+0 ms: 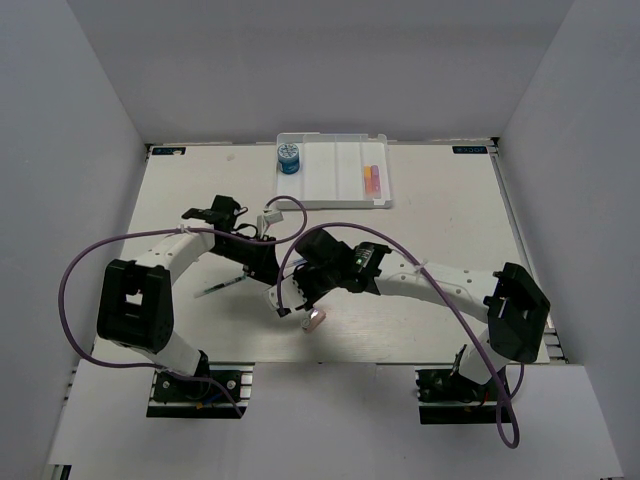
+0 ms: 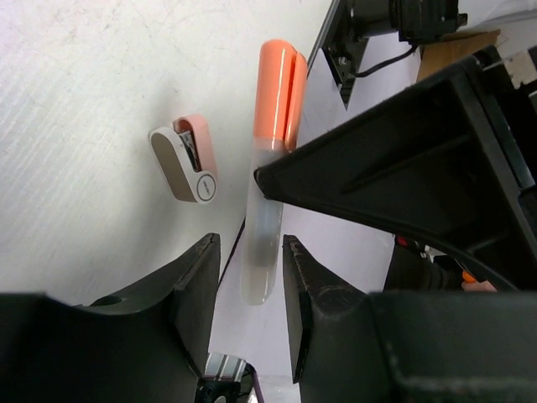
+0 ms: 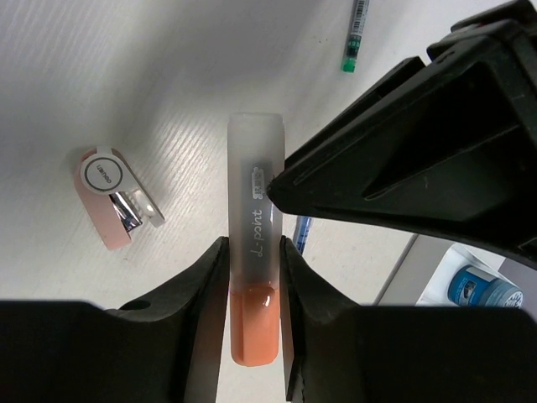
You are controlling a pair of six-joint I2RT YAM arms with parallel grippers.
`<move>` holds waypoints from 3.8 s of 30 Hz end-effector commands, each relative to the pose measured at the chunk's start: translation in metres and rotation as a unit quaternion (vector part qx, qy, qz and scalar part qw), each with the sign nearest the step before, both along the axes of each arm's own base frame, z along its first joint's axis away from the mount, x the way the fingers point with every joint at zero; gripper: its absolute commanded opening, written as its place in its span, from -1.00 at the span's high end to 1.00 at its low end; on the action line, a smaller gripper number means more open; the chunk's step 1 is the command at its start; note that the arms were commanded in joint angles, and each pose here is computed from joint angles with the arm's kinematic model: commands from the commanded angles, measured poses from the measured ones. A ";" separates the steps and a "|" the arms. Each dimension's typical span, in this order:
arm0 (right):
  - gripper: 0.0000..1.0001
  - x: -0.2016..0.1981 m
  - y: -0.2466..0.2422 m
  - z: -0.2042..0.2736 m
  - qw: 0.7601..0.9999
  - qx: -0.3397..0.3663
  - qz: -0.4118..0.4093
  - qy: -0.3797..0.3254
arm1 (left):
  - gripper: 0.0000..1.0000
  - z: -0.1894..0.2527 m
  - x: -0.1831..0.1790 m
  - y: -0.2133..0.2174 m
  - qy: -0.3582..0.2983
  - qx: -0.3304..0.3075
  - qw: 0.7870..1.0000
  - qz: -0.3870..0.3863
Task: Sort the stationery into containers
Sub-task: Pick up the pen from the center of the board, then place the pen in the storage box.
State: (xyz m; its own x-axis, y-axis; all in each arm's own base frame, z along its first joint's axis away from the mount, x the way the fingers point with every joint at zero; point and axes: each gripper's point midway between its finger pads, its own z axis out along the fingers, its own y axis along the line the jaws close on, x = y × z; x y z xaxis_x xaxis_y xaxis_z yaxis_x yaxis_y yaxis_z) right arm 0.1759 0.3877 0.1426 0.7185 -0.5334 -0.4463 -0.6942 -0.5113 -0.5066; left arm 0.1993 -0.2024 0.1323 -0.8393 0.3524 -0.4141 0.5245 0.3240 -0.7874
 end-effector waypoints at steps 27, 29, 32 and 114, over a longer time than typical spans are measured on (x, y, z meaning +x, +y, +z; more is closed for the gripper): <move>1.00 0.010 0.002 0.014 0.999 0.019 -0.017 -0.029 | 0.49 0.003 -0.015 -0.016 0.019 -0.032 0.999 -0.022; 0.82 0.013 0.002 0.016 0.999 0.021 -0.029 -0.035 | 0.60 0.004 -0.014 -0.017 0.009 -0.040 0.999 -0.017; 0.19 0.013 -0.001 0.018 0.998 0.028 -0.049 -0.031 | 0.68 0.008 -0.014 -0.019 0.006 -0.048 0.999 -0.012; -0.11 0.122 -0.295 0.019 0.598 0.196 -0.673 0.388 | 1.00 0.007 0.364 -0.265 -0.370 0.013 0.785 0.496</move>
State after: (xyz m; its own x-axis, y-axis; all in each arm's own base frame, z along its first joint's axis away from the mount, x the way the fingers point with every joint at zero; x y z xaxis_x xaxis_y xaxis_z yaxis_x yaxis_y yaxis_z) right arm 0.2956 0.0917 0.1538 -0.7632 -0.1336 -0.6322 -0.4263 0.8394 0.3372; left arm 0.5639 -0.4622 0.1276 -0.2462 -0.2791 -0.9282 0.2946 0.8908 -0.3460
